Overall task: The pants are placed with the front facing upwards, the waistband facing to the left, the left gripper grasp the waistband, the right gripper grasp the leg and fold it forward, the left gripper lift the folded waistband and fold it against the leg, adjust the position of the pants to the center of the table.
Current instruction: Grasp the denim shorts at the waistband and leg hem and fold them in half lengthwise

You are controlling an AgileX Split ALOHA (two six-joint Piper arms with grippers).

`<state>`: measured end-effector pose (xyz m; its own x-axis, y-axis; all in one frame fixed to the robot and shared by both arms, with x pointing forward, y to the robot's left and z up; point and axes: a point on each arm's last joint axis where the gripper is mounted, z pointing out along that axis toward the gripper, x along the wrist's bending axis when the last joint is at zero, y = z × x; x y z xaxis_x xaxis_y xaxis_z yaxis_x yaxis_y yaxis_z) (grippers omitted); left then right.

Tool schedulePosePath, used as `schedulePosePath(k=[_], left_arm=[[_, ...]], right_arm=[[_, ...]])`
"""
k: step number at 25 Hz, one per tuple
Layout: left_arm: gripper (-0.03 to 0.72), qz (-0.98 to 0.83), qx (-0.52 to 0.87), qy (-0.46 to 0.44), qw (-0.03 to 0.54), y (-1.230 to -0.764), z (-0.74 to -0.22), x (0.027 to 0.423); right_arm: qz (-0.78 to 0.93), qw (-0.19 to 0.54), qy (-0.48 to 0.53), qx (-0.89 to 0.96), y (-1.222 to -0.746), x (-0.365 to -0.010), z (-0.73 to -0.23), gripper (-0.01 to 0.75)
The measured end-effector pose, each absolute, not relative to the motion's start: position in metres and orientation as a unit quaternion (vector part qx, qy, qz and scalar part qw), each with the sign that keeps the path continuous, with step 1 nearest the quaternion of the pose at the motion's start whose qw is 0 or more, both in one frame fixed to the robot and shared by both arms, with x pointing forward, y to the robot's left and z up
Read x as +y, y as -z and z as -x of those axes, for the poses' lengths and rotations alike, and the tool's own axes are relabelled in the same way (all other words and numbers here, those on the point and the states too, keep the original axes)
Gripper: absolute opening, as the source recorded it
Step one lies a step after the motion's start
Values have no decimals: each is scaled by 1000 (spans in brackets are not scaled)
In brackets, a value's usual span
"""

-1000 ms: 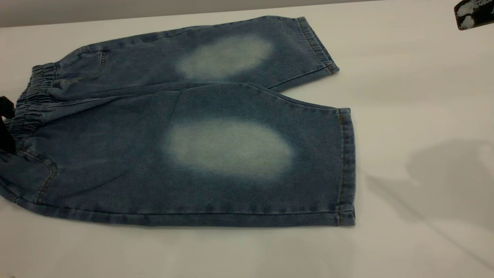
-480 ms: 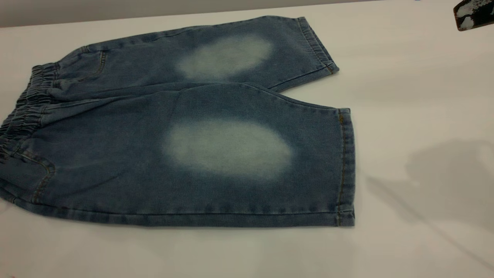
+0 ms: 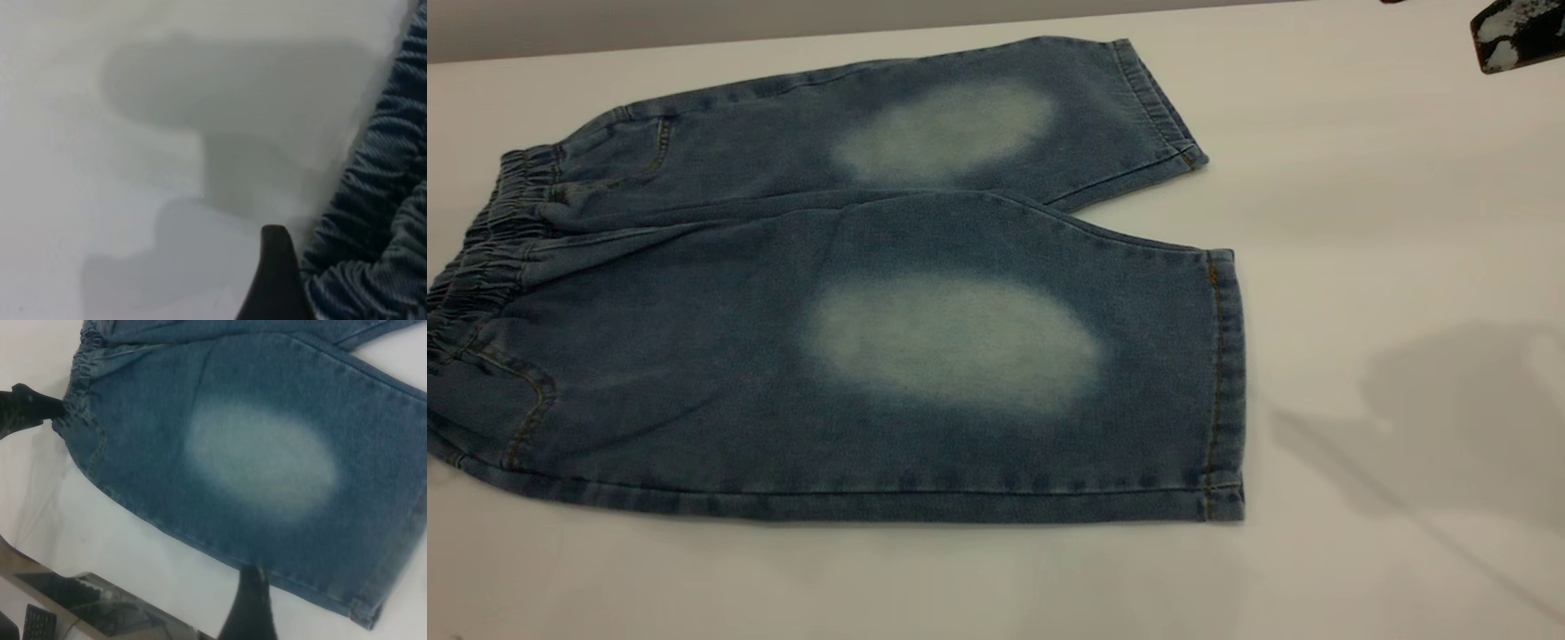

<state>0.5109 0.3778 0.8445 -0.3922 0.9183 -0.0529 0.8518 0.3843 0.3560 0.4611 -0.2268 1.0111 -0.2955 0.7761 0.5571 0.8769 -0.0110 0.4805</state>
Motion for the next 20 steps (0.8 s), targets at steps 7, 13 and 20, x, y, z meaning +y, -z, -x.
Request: schedulePosePath(k=[7, 13, 20], left_arm=[[473, -536, 823, -141, 124, -841, -512, 378], [467, -539, 825, -129, 114, -825, -511, 375], [378, -562, 804, -143, 132, -823, -519, 359]], right_arm=[[590, 65, 396, -701, -1011, -227, -461, 533], [589, 65, 397, -700, -1011, -226, -461, 533], [588, 67, 397, -702, -1011, -226, -460, 533]])
